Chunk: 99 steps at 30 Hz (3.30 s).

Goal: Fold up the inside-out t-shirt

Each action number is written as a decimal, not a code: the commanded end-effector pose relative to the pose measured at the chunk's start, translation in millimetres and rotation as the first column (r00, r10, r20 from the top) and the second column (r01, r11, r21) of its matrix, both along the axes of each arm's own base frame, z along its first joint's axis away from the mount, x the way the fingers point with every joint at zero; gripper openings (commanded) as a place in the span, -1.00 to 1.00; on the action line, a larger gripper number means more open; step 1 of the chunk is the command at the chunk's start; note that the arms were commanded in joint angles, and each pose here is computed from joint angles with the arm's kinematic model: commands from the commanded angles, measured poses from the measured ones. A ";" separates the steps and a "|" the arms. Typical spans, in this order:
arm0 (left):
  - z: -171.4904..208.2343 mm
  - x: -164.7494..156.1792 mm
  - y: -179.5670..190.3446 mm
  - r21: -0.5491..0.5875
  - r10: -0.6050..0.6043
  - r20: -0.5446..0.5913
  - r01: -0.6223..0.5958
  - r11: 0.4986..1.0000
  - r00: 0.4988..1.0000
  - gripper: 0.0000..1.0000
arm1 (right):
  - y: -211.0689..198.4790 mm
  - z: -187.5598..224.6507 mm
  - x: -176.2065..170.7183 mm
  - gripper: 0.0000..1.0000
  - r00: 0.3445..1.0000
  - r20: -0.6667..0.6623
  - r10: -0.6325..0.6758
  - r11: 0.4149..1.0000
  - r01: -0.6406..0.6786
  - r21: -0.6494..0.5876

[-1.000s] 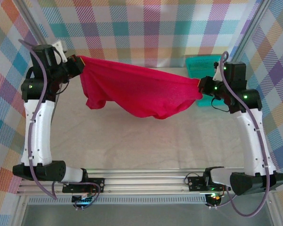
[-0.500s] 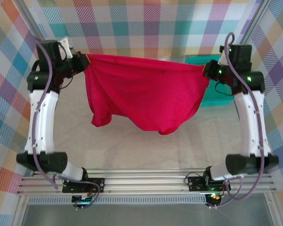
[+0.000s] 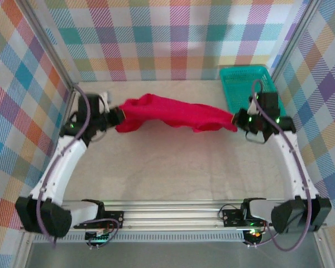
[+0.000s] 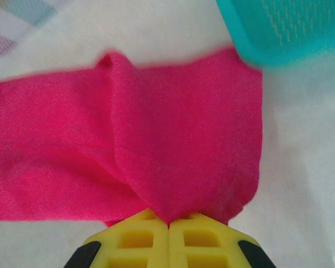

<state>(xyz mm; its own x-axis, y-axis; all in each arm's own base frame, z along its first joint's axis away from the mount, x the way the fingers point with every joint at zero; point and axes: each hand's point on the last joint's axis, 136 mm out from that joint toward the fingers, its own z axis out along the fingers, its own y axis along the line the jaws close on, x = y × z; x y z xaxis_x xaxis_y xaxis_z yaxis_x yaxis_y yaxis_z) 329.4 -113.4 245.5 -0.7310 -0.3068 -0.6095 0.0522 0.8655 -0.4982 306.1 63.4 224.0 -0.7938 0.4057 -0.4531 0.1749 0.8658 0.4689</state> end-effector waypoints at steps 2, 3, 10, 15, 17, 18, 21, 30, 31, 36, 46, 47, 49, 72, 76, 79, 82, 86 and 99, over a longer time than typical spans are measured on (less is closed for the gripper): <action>-73.9 -43.5 2.0 0.056 0.110 -0.124 -0.104 0.993 0.986 -0.94 | 8.6 -63.6 -39.3 -0.74 0.988 -0.153 -0.031 0.997 0.042 0.065; -90.4 -54.5 3.2 0.070 0.135 -0.161 -0.125 0.990 0.978 -0.71 | 8.4 -76.1 -47.3 -0.43 0.982 -0.187 -0.036 0.996 0.049 0.068; -100.8 -65.7 30.0 0.241 0.236 -0.155 -0.195 0.951 0.959 0.42 | 14.1 -52.9 -26.6 0.27 0.989 -0.142 -0.030 0.999 0.032 0.010; -76.7 -23.2 -2.3 0.223 0.118 -0.133 -0.087 0.971 0.984 0.34 | 79.8 -32.5 10.2 0.18 0.989 -0.078 0.130 0.991 -0.130 -0.003; -83.2 -4.8 -27.8 0.167 0.040 -0.156 -0.013 0.986 0.987 0.39 | 106.2 -39.2 23.7 0.17 0.979 -0.090 0.183 0.983 -0.185 -0.013; -91.1 2.9 -39.3 0.152 0.001 -0.179 0.027 0.988 0.984 0.40 | 114.4 -43.3 29.1 0.17 0.975 -0.104 0.198 0.979 -0.201 -0.020; -114.1 16.1 -62.1 0.154 -0.093 -0.251 0.134 0.979 0.964 0.34 | 127.2 -52.1 41.2 0.17 0.966 -0.140 0.216 0.975 -0.221 -0.019; -155.2 30.9 -91.4 0.154 -0.153 -0.317 0.210 0.965 0.936 0.15 | 128.0 -64.9 38.5 0.18 0.959 -0.169 0.227 0.972 -0.234 -0.019; -161.1 33.3 -88.9 0.175 -0.136 -0.327 0.201 0.964 0.935 0.04 | 128.9 -65.7 37.9 0.18 0.958 -0.171 0.230 0.972 -0.235 -0.013; -174.2 42.2 -78.1 0.267 -0.090 -0.348 0.191 0.944 0.933 -0.42 | 146.0 -75.3 35.1 0.17 0.942 -0.191 0.274 0.961 -0.274 0.031; -107.2 49.6 -70.0 0.276 -0.090 -0.256 0.162 0.947 0.963 -1.00 | 233.8 -145.8 63.1 0.12 0.881 -0.287 0.377 0.925 -0.341 0.166; -96.1 50.0 -69.6 0.250 -0.093 -0.241 0.154 0.956 0.966 -1.00 | 233.9 -158.0 65.6 0.10 0.876 -0.313 0.366 0.930 -0.333 0.155; -69.7 52.4 -63.7 0.174 -0.084 -0.201 0.120 0.978 0.976 -1.00 | 226.8 -182.5 67.1 0.07 0.867 -0.370 0.333 0.943 -0.314 0.111; -106.7 87.3 -24.3 -0.398 -0.080 -0.313 -0.055 0.916 0.946 -1.00 | 250.9 -98.1 50.5 -0.25 0.855 -0.182 0.486 0.869 -0.495 -0.005; -111.5 94.5 -24.2 -0.400 -0.070 -0.327 -0.071 0.914 0.942 -1.00 | 300.1 -85.9 52.3 -0.19 0.806 -0.065 0.588 0.808 -0.589 0.009; -114.0 96.6 -22.2 -0.389 -0.060 -0.335 -0.081 0.918 0.940 -1.00 | 330.5 -83.6 57.6 0.08 0.787 0.009 0.617 0.785 -0.616 0.060; -115.0 96.9 -21.0 -0.384 -0.053 -0.337 -0.086 0.919 0.940 -1.00 | 346.1 -88.9 63.7 0.12 0.802 -0.002 0.598 0.798 -0.595 0.099; -112.9 97.4 -20.7 -0.384 -0.049 -0.334 -0.089 0.919 0.941 -1.00 | 353.1 -100.6 70.1 0.09 0.824 -0.020 0.566 0.820 -0.561 0.113; -113.2 97.4 -19.3 -0.384 -0.045 -0.337 -0.094 0.919 0.940 -1.00 | 370.8 -146.8 82.7 0.06 0.855 -0.111 0.506 0.861 -0.495 0.115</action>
